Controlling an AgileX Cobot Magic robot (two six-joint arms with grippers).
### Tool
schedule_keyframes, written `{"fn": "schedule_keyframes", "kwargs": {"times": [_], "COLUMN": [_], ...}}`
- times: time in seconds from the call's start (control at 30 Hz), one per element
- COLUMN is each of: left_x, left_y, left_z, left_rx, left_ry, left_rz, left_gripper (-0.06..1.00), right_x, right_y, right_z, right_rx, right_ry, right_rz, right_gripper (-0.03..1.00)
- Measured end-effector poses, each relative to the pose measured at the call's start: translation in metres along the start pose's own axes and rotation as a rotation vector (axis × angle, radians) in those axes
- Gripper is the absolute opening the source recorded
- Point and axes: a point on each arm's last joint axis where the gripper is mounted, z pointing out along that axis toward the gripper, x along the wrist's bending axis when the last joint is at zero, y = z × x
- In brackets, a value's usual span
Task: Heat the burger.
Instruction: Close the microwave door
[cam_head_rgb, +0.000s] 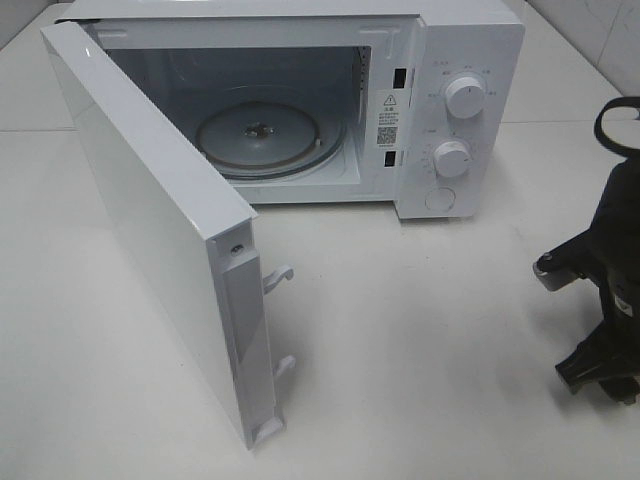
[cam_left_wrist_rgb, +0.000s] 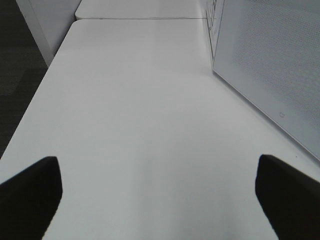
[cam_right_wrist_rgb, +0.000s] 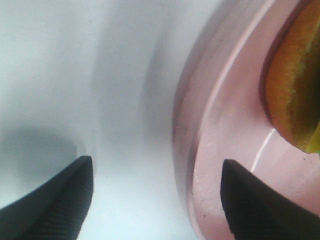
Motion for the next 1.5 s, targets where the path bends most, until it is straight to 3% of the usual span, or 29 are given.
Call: {"fn": "schedule_keyframes", "kwargs": {"times": [0.4,0.77,1.0,1.07,1.27,1.33,1.5], "left_x": [0.0,0.0,0.0,0.0,0.0,0.0,0.0], "left_y": [0.0,0.0,0.0,0.0,0.0,0.0,0.0], "left_z": [0.0,0.0,0.0,0.0,0.0,0.0,0.0], "left_rx": [0.0,0.0,0.0,0.0,0.0,0.0,0.0], "left_ry": [0.0,0.0,0.0,0.0,0.0,0.0,0.0], "left_rz": [0.0,0.0,0.0,0.0,0.0,0.0,0.0], "left_gripper": [0.97,0.97,0.97,0.97,0.97,0.97,0.97], "right_x": [-0.015,-0.043,-0.058,-0.069,-0.077,-0.08,-0.082], "right_y": [-0.011,-0.05,-0.079,-0.099,-0.124,-0.152,-0.171], "right_z": [-0.057,-0.126,-0.15,-0.165,-0.171,-0.168,-0.163], "right_rx": [-0.117,-0.354,-0.442,-0.547,-0.66,-0.752,-0.808], "right_ry": [0.179,0.347,0.382,0.389,0.392,0.4,0.417], "right_rz": [0.003,0.065,0.096,0.121,0.138,0.164,0.222], "right_gripper": [0.74,0.77,0.76,0.76,0.76,0.76,0.76]}}
